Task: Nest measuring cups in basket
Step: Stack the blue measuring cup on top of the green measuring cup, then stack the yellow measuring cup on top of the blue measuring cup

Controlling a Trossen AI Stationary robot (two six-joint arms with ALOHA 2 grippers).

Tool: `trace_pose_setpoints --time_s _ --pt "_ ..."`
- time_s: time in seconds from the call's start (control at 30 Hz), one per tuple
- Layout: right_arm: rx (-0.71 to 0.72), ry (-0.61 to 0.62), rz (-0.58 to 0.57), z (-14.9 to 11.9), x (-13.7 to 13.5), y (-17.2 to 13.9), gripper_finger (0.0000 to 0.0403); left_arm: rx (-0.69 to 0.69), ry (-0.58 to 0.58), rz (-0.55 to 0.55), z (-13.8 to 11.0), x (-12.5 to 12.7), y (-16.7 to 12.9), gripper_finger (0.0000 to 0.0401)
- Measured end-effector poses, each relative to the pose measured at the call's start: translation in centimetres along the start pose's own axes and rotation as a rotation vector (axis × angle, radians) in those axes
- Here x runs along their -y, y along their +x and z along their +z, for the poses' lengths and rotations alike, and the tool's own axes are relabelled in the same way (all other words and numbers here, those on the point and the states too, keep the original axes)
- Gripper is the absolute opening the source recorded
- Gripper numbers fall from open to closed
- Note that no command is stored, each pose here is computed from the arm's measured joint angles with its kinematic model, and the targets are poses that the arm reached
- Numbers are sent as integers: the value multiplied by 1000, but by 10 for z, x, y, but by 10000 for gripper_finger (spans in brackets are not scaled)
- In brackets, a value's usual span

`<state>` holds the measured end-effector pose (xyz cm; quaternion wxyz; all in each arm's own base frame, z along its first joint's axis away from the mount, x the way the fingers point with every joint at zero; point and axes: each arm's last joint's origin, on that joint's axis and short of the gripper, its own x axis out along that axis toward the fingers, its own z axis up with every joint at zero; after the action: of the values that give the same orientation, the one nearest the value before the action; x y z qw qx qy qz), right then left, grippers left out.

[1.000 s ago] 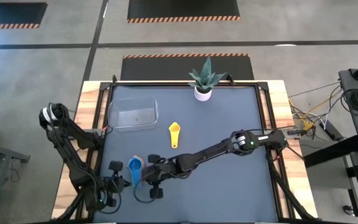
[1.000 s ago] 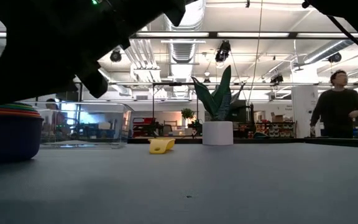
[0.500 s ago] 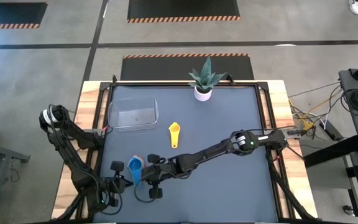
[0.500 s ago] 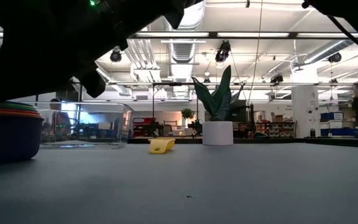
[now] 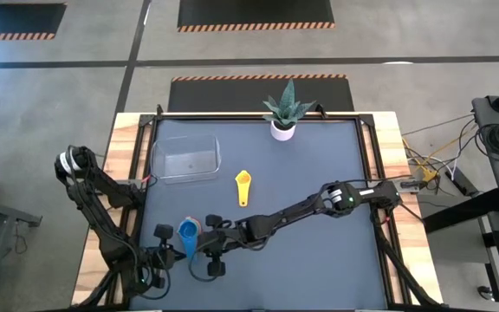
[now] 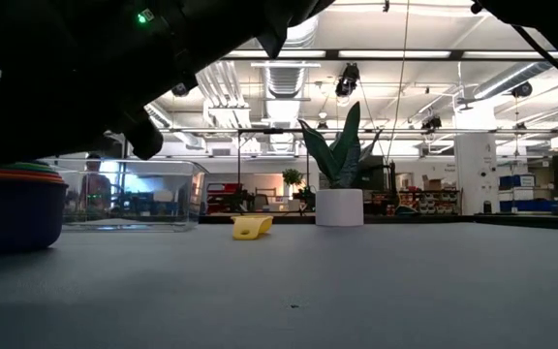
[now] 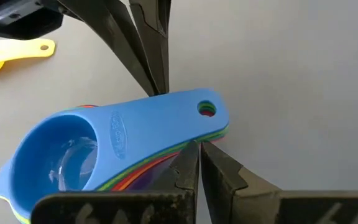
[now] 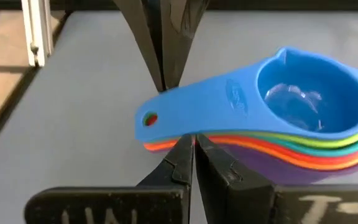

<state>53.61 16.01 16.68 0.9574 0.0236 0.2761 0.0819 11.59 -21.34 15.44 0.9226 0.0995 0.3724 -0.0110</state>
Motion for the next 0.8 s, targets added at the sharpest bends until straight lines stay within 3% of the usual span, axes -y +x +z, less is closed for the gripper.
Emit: trace_pose_setpoints --time_s 0.43,0.67,0.8 --pt "-194 -53 -35 12 0 -19 9 -66 33 -9 14 -2 -15 0" --pt "-313 -76 -220 23 6 -44 9 -102 129 28 36 -1 -37 0" --pt "-345 -67 -297 26 11 -55 9 -25 245 52 51 1 -53 0"
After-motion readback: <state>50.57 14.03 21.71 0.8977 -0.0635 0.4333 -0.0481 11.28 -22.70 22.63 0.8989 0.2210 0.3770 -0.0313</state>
